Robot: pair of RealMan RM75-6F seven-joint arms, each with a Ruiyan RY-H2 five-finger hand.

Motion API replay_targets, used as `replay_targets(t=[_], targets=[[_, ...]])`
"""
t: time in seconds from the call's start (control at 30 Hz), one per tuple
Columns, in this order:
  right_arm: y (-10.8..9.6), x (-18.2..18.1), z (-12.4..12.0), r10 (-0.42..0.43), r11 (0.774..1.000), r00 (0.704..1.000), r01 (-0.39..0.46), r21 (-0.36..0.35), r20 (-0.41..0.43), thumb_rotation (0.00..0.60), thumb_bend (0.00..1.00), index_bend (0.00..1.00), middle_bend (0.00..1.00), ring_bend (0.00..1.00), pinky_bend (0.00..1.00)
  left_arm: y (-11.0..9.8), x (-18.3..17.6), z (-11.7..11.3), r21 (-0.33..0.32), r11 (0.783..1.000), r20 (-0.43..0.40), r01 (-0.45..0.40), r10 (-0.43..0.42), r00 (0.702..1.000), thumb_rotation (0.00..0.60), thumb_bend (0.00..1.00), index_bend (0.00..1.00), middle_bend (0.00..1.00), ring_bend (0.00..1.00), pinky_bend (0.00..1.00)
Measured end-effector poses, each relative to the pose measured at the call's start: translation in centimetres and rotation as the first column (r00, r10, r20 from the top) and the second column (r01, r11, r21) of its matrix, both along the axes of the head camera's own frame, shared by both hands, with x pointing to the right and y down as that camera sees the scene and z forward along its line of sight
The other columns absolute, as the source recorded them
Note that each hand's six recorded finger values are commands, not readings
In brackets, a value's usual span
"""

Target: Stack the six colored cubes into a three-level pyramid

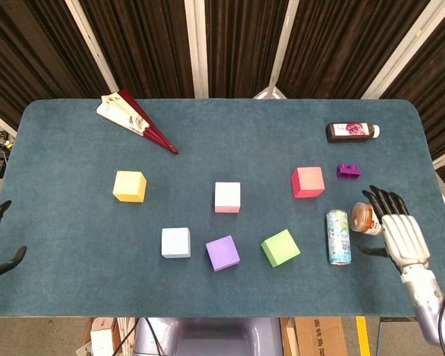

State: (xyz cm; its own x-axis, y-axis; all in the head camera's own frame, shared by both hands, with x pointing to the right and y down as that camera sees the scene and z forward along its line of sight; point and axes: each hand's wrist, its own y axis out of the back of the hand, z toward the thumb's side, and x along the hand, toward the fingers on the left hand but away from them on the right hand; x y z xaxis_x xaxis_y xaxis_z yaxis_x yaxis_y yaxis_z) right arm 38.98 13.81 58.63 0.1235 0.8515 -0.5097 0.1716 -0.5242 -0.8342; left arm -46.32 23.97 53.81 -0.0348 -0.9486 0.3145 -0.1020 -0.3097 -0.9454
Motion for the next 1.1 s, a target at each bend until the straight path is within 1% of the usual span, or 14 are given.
replay_targets(t=[0.13,0.3,0.53,0.67,0.83,1.1], targets=[[-3.2,-2.0,0.4,-0.030,0.998,1.000,0.029,-0.063,-0.006,0.600,0.11,0.10,0.06,0.01,0.00,-0.1,0.4,-0.2,0.025,1.000,-0.007,-0.013,0.013,1.000,0.600,0.32,0.10,0.00,0.00,0.03],[-6.3,-4.6,1.2,-0.047,0.991,0.999,0.047,-0.125,0.000,0.600,0.11,0.10,0.06,0.01,0.00,-0.3,0.3,-0.6,0.077,0.997,-0.014,-0.020,0.021,1.000,0.600,0.32,0.10,0.00,0.00,0.03],[-9.8,-8.0,3.3,-0.081,0.977,0.996,0.072,-0.201,-0.037,0.600,0.11,0.10,0.06,0.01,0.00,-0.6,-0.4,-0.4,0.078,0.997,-0.005,0.009,-0.009,1.000,0.600,0.32,0.10,0.00,0.00,0.03],[-11.2,-9.2,4.8,-0.087,0.970,0.994,0.070,-0.233,-0.064,0.600,0.11,0.11,0.06,0.01,0.00,-0.8,-0.7,-0.4,0.083,0.996,0.002,0.024,-0.024,1.000,0.600,0.32,0.10,0.00,0.00,0.03],[-12.4,-10.6,7.0,-0.081,0.961,0.993,0.055,-0.270,-0.086,0.600,0.11,0.14,0.06,0.01,0.00,-0.8,-1.0,-0.4,0.082,0.996,0.012,0.035,-0.036,0.999,0.600,0.32,0.10,0.00,0.00,0.03],[-13.4,-11.5,9.6,-0.097,0.950,0.987,0.055,-0.309,-0.125,0.600,0.11,0.19,0.11,0.01,0.00,-0.8,-1.2,-0.4,0.087,0.995,0.031,0.046,-0.049,0.998,0.600,0.32,0.10,0.00,0.00,0.03]])
